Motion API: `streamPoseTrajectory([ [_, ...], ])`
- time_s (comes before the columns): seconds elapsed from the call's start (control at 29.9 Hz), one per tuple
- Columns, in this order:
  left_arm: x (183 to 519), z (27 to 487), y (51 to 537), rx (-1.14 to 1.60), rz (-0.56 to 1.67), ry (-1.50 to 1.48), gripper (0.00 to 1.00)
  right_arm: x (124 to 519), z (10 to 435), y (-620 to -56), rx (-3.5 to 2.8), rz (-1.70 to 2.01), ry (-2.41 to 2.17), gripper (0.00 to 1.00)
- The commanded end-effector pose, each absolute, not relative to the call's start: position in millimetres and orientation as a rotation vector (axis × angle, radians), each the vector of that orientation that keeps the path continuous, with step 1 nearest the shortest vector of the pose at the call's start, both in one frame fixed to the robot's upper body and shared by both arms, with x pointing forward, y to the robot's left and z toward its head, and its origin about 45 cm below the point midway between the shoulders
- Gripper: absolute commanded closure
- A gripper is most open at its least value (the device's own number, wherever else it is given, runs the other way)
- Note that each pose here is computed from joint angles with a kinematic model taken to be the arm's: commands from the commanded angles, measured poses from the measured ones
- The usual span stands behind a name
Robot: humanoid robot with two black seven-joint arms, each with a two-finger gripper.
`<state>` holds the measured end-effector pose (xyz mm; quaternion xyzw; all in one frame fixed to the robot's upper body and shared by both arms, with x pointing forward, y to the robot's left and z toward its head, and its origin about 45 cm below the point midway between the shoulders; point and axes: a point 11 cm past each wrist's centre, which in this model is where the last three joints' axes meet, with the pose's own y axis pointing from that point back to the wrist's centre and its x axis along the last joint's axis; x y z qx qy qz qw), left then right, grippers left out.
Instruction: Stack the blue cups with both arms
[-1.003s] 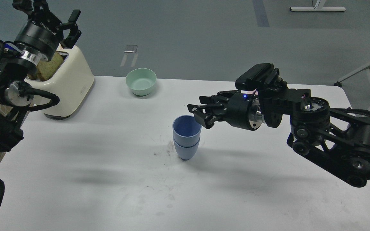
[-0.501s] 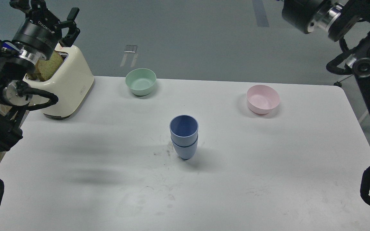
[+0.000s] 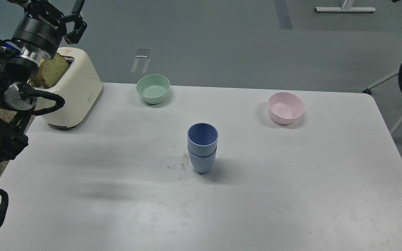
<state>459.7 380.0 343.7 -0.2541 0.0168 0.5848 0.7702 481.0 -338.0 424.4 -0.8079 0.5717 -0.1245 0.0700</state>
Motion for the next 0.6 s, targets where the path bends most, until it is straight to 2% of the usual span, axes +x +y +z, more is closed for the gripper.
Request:
streamPoseTrajectory([
  [0.0, 460.8, 338.9, 372.5, -0.562, 1.258, 0.056, 0.03, 482.2, 388.2, -354.2, -2.36, -0.12, 1.704, 0.0],
  [0.17, 460.3, 334.5, 372.3, -0.559, 1.262, 0.065, 0.03, 472.6, 353.8, -365.2, -2.257, 0.092, 1.653, 0.0],
  [0.57, 463.0, 335.6, 362.6, -0.578, 1.245, 0.076, 0.03, 471.4, 356.9, -357.0, -2.18, 0.159, 1.558, 0.0],
])
